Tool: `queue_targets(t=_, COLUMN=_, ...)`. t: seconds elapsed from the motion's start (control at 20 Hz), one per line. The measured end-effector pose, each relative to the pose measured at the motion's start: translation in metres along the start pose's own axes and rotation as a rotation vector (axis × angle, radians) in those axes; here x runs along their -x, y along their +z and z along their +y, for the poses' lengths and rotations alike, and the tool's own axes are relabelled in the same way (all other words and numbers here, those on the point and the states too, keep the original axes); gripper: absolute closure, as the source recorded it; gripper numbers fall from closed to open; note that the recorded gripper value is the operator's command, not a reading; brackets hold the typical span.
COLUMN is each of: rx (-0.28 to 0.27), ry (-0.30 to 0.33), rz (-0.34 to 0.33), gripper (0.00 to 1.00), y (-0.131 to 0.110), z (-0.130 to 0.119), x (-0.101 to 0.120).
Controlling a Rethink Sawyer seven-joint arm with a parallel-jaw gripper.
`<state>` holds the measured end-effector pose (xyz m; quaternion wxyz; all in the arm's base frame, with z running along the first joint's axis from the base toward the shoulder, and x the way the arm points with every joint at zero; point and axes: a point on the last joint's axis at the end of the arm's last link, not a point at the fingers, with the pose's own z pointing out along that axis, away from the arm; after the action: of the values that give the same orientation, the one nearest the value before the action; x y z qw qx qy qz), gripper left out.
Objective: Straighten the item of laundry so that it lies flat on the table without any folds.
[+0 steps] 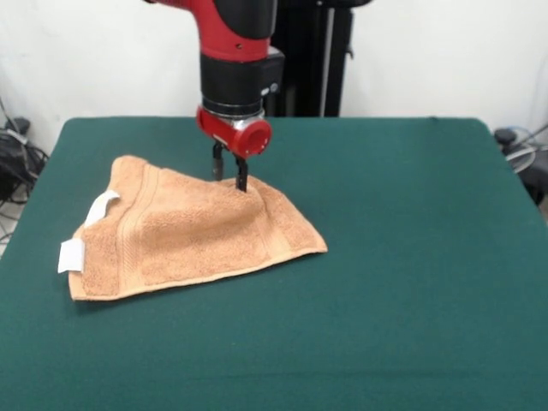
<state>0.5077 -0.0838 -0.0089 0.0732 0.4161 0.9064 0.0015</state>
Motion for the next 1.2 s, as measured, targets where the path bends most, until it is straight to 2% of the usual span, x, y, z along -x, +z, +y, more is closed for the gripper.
queue_targets(t=0.35, rx=0.018, ry=0.009, rz=0.008, gripper=0.00, y=0.001, z=0.004, x=0.001)
queue_targets(t=0.75, rx=0.063, ry=0.062, rz=0.052, gripper=0.00, y=0.006, z=0.000, x=0.004)
queue_targets(t=1.05, rx=0.052, ry=0.088, rz=0.086, gripper=0.00, y=0.005, z=-0.012, x=0.006)
queue_targets(t=1.2, rx=0.031, ry=0.085, rz=0.153, gripper=0.00, y=-0.001, z=-0.015, x=0.000)
